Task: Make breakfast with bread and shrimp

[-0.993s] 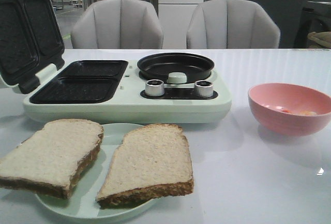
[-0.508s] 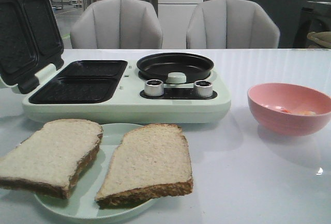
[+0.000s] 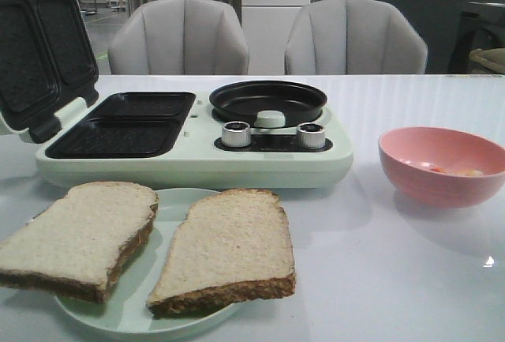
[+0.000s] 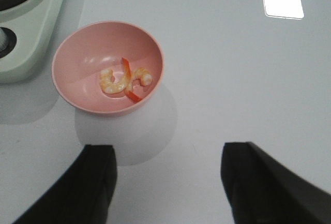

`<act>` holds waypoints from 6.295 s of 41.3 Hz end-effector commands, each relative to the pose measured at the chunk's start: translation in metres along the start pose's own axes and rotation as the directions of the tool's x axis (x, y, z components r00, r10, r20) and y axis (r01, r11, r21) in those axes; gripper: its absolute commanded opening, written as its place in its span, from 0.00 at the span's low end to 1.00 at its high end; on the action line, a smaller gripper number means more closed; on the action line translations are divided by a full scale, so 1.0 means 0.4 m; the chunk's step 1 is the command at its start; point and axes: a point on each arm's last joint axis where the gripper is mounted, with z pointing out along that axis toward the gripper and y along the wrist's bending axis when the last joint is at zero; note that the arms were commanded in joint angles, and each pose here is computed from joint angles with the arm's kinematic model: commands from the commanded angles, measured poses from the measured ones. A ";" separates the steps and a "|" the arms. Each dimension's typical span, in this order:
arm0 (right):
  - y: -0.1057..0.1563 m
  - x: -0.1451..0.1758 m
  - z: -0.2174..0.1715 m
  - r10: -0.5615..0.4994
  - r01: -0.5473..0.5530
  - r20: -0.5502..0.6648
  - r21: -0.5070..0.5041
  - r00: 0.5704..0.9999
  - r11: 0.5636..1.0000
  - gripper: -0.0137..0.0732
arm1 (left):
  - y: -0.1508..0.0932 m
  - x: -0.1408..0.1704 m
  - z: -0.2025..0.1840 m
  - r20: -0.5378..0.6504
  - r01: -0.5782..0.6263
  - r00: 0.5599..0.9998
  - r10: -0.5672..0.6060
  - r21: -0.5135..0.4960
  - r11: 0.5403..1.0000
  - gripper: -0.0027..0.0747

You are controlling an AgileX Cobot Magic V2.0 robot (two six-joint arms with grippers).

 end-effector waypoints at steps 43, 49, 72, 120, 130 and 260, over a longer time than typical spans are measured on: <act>-0.002 -0.040 -0.015 -0.008 0.008 0.099 0.007 0.995 1.000 0.79 | -0.196 0.071 0.310 -0.340 -0.572 0.770 0.539 0.007 0.821 0.72; -0.002 -0.040 -0.015 -0.008 0.008 0.099 0.007 0.995 1.000 0.79 | -0.187 0.077 0.325 -0.359 -0.562 0.773 0.522 -0.006 0.827 0.72; -0.002 -0.040 -0.015 -0.008 0.008 0.099 0.007 0.995 1.000 0.79 | -0.149 0.105 0.381 -0.404 -0.563 0.760 0.509 -0.018 0.827 0.59; -0.002 -0.040 -0.015 -0.008 0.008 0.099 0.007 0.995 1.000 0.79 | -0.132 -0.010 0.245 -0.262 -0.545 0.838 0.479 -0.433 0.718 0.16; -0.002 -0.040 -0.015 -0.008 0.008 0.099 0.007 0.995 1.000 0.79 | -0.100 -0.049 0.201 -0.213 -0.539 0.835 0.508 -0.507 0.673 0.16; -0.002 -0.040 -0.015 -0.008 0.008 0.099 0.007 0.995 1.000 0.79 | 0.388 -0.168 0.725 -0.429 -0.534 0.826 0.366 -0.386 0.752 0.70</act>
